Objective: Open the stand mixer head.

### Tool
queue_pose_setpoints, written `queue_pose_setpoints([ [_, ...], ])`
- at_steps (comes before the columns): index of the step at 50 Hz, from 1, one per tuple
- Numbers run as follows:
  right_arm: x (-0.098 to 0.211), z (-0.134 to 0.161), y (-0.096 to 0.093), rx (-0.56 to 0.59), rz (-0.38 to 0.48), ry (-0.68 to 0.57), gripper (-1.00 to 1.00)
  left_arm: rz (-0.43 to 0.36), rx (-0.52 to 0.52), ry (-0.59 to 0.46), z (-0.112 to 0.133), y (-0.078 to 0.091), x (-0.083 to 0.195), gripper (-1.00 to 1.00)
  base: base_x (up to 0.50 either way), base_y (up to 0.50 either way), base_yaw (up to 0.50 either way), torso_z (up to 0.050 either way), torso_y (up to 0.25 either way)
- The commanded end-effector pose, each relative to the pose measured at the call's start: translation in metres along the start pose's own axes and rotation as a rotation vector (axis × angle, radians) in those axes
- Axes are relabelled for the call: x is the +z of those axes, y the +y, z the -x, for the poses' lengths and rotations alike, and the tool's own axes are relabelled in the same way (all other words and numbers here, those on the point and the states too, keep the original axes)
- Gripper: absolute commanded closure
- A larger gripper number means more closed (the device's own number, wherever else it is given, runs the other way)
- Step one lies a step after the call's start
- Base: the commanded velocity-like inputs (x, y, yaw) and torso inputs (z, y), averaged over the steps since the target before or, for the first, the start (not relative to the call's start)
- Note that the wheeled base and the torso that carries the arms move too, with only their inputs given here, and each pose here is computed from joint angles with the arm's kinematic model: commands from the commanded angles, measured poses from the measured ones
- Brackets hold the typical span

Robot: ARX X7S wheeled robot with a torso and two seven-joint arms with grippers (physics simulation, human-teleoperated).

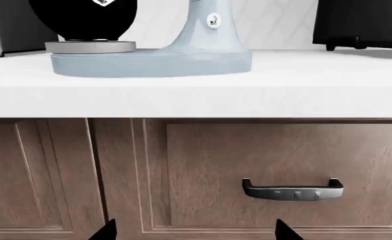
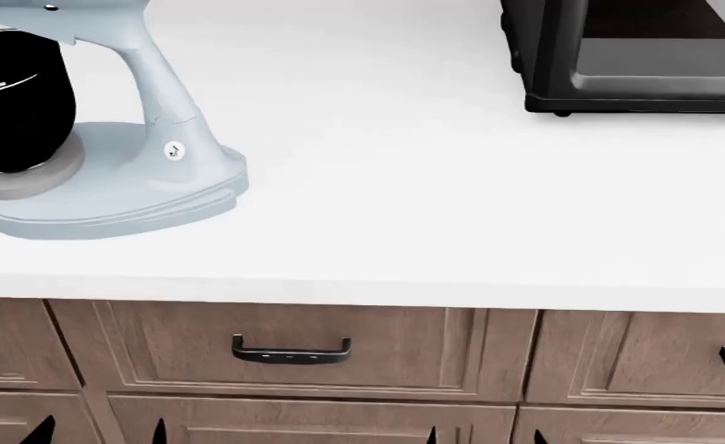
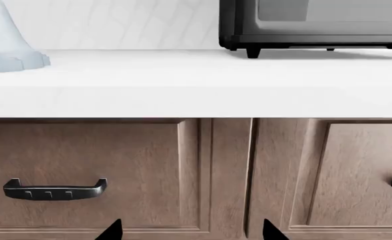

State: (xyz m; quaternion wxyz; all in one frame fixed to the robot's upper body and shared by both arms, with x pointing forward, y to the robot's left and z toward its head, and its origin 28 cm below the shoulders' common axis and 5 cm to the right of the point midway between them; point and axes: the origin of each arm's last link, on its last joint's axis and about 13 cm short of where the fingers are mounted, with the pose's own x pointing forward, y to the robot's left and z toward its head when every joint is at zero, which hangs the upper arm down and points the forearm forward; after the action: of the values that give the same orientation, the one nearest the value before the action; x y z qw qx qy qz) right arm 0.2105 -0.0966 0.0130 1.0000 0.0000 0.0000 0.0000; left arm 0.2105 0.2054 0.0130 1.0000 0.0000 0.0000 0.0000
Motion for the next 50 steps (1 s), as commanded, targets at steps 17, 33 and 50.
queue_pose_setpoints([
  [17, -0.006, 0.005, 0.003, -0.033, 0.008, 0.105, -1.0, 0.077, -0.043, 0.055, 0.007, 0.003, 0.001, -1.0, 0.0, 0.0, 0.0, 0.0, 0.0],
  [33, 0.129, -0.024, -0.013, -0.092, 0.102, -0.106, -1.0, 0.144, -0.056, -0.084, 0.0, 0.034, 0.138, -1.0, 0.0, 0.0, 0.0, 0.0, 0.0],
  [50, 0.156, -0.036, -0.016, -0.093, 0.095, -0.234, -1.0, 0.147, -0.005, -0.189, -0.013, 0.032, 0.179, -1.0, 0.0, 0.0, 0.0, 0.0, 0.0],
])
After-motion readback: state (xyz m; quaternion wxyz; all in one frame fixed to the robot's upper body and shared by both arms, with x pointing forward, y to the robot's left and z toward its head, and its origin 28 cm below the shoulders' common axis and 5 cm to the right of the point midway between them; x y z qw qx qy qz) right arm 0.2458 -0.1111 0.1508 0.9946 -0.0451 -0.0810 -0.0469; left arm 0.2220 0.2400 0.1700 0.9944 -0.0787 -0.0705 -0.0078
